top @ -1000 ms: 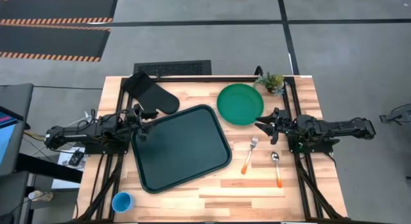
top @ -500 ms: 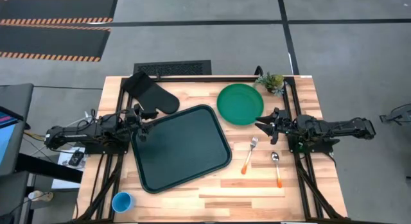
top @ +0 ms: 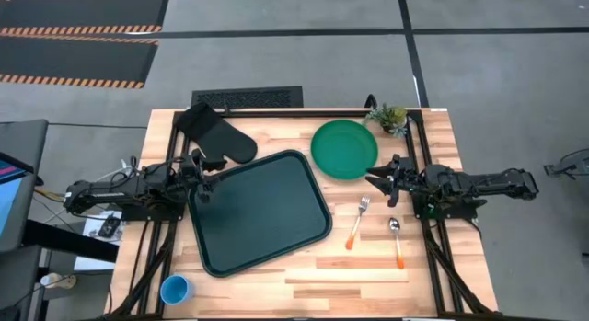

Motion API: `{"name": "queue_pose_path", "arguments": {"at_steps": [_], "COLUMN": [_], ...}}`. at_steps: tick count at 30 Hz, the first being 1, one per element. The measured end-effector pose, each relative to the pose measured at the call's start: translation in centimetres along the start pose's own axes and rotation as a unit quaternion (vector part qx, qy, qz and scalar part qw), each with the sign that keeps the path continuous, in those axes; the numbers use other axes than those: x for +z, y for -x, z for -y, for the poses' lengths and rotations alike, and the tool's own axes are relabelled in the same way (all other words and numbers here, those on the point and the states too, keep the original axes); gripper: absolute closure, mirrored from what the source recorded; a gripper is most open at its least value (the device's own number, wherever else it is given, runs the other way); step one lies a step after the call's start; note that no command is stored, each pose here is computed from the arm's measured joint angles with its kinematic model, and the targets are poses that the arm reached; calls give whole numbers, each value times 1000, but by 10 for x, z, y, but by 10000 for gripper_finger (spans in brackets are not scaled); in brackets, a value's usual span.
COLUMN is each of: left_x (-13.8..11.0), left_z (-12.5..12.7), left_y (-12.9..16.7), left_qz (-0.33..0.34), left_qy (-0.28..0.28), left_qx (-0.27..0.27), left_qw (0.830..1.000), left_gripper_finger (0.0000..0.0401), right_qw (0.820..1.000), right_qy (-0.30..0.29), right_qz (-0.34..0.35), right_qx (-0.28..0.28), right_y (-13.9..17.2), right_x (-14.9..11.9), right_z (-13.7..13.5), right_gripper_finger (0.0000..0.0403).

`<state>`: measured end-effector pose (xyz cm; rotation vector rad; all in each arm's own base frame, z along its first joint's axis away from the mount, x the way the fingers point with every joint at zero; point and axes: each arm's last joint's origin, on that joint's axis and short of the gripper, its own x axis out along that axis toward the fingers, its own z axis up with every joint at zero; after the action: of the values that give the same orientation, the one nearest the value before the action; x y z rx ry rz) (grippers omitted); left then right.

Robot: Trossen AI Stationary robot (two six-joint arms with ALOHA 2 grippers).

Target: Pick and place plate/cup/fork/spoon on tray

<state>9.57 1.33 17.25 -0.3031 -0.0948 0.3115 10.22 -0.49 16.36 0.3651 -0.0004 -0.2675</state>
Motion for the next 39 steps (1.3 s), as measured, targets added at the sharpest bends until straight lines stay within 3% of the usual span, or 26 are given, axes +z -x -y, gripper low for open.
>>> {"name": "queue_pose_path", "arguments": {"at_steps": [10,16,23,29,31,35,39], "left_x": [1,2,4,5,5,8,25], "left_z": [0,-1,-6,-9,-10,-8,-2], "left_y": [0,0,1,2,2,2,4], "left_qz": [5,17,72,104,120,137,188], "left_qy": [102,212,293,293,327,398,454], "left_qx": [-2,15,89,135,145,122,34], "left_qw": [995,977,949,941,926,899,870], "left_gripper_finger": [184,184,184,184,184,184,184], "right_qw": [1000,1000,1000,993,990,977,968], "right_qy": [0,0,-7,-102,-126,-184,-198], "right_qz": [0,0,20,53,66,110,151], "right_qx": [0,0,5,23,21,19,36], "right_y": [0,0,0,0,1,1,5], "right_x": [0,0,3,10,12,20,46], "right_z": [0,0,-1,-3,-3,-3,-11], "right_gripper_finger": [223,223,223,223,223,223,223]}}
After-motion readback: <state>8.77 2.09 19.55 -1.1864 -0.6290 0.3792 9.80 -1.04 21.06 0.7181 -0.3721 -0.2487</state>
